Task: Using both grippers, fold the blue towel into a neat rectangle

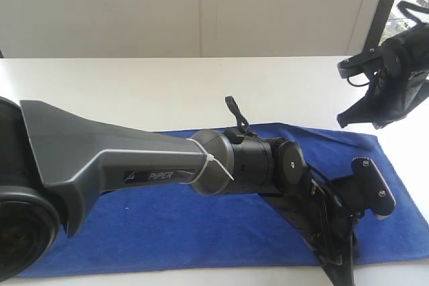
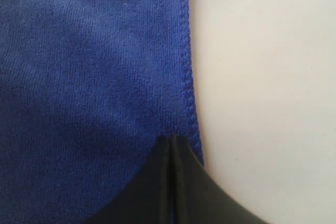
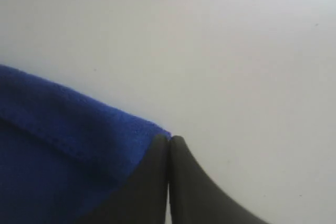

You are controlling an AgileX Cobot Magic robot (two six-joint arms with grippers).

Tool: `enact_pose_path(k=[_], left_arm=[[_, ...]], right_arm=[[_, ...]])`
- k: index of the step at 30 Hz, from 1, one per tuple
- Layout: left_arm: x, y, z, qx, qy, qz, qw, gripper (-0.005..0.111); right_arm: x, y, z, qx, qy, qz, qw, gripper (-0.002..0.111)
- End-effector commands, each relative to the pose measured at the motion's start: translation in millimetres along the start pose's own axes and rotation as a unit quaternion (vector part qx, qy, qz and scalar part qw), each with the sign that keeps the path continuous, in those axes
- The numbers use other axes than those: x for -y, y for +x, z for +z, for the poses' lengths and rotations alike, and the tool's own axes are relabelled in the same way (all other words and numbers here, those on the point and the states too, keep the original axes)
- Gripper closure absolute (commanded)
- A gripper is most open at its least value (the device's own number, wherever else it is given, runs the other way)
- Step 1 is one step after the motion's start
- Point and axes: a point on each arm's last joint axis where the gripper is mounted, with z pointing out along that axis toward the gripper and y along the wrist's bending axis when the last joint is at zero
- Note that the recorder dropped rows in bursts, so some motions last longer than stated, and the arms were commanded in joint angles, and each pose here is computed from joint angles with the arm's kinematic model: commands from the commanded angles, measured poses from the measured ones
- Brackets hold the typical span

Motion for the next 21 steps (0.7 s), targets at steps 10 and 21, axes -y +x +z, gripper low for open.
enact_pose_path(k=[10, 21], left_arm=[[9.4, 17, 15, -0.037, 0.036, -0.005, 0.999, 0.107], [9.4, 17, 15, -0.037, 0.036, -0.005, 0.999, 0.107]], right_arm=[[-15, 10, -6, -0.041, -0.099, -0.174, 0.979, 0.095], [-16, 5, 0, -0.006, -0.092, -0.217, 0.972, 0.08]])
